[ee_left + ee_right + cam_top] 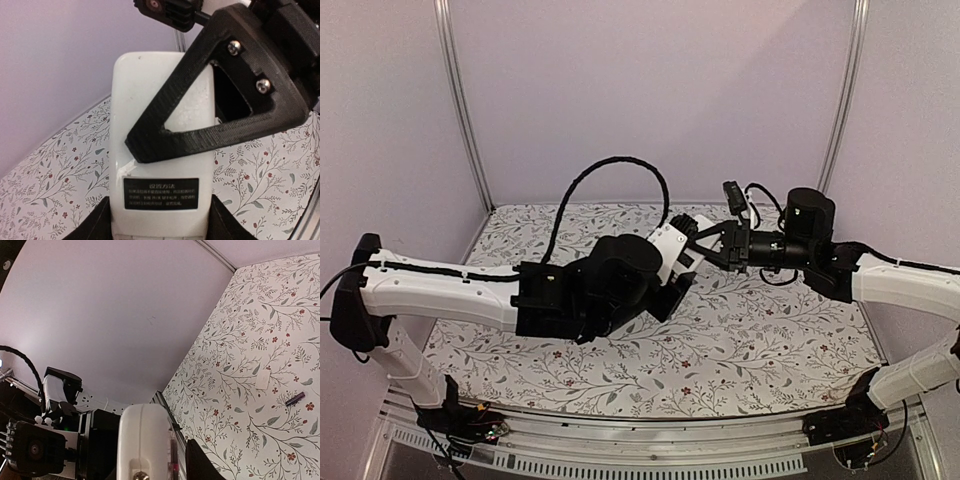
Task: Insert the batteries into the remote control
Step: Pass from the left arm to the right, then pick up the battery from the center of the board.
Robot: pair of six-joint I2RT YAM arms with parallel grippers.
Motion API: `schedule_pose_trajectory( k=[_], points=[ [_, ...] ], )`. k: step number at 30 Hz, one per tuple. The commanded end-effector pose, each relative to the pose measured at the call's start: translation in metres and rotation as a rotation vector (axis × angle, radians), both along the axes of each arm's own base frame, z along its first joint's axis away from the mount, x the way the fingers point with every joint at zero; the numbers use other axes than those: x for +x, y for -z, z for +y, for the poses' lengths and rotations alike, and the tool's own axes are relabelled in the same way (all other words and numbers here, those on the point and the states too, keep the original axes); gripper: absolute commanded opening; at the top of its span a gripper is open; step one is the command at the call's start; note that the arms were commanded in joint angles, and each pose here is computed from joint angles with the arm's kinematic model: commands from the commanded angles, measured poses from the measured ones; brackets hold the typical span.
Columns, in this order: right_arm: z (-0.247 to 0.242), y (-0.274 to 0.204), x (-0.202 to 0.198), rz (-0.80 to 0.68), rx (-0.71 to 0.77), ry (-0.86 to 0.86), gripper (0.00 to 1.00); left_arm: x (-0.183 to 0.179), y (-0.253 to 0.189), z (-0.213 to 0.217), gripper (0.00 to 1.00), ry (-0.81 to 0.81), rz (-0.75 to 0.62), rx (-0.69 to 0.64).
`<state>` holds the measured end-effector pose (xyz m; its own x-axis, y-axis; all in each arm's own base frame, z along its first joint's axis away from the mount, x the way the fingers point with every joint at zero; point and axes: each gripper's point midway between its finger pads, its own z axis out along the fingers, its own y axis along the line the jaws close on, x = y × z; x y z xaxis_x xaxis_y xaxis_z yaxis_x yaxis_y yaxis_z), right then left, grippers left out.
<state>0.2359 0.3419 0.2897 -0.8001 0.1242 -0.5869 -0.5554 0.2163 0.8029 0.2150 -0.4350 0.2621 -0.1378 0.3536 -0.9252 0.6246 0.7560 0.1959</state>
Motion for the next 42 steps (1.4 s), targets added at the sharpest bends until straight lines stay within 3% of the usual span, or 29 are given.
schedule_pose_trajectory(
  k=[1,9,12,15,18,25,35,42],
  points=[
    [0.003,0.005,0.009,0.012,0.022,0.056,0.28,0.018,-0.025,0.008,0.32,-0.131,0.014,-0.154],
    [0.011,0.002,0.015,0.013,0.050,0.064,0.23,0.019,-0.027,0.003,0.32,-0.136,0.041,-0.201],
    [0.014,0.007,0.017,0.023,0.047,0.063,0.11,0.019,-0.025,0.001,0.34,-0.120,0.058,-0.211],
    [0.010,0.008,0.018,0.028,0.036,0.074,0.02,0.019,-0.025,0.003,0.56,-0.098,0.077,-0.214],
    [0.002,0.013,0.020,0.035,0.019,0.087,0.00,0.018,-0.022,0.011,0.73,-0.060,0.095,-0.218],
    [-0.027,0.026,0.026,0.042,-0.040,0.122,0.00,0.020,-0.016,0.040,0.87,0.012,0.162,-0.154],
    [-0.051,0.033,0.002,-0.018,-0.147,0.009,0.00,0.061,0.031,0.103,0.83,-0.037,0.381,-0.125],
    [-0.058,0.052,-0.008,0.005,-0.226,-0.028,0.00,0.090,0.091,0.115,0.56,-0.141,0.540,0.078]
  ],
)
